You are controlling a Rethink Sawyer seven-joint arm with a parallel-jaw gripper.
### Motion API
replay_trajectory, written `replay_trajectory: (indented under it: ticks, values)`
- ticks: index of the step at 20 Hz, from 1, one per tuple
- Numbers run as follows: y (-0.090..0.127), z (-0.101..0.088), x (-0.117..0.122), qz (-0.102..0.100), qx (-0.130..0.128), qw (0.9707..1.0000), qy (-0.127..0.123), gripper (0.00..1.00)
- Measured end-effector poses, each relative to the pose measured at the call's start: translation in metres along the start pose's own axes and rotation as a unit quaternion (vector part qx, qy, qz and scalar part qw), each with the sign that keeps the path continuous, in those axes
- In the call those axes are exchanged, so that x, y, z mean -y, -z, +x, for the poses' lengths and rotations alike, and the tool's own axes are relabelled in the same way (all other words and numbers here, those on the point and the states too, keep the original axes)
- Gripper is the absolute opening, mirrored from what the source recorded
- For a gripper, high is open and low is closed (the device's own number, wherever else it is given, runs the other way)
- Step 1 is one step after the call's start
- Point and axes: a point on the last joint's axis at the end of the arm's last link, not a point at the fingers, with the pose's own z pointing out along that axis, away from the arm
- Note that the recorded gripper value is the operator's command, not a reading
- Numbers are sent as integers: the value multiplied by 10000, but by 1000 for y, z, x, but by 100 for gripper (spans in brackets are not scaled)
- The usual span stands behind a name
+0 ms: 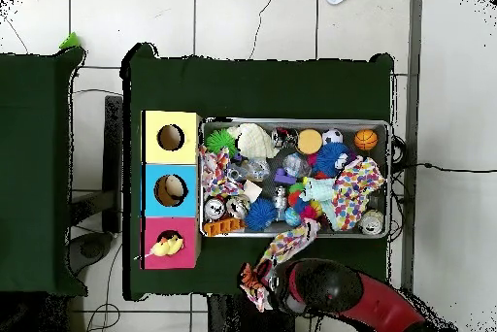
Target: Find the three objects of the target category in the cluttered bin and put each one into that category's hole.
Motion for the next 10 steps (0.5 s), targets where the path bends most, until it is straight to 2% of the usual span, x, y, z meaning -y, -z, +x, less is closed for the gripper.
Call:
replay_trajectory:
  ticks: [6, 10]
  values:
    - [-28, 4, -27, -392, 404, 9984, 105, 0]
    - [-41, 7, -45, -534, 604, 9966, 181, 0]
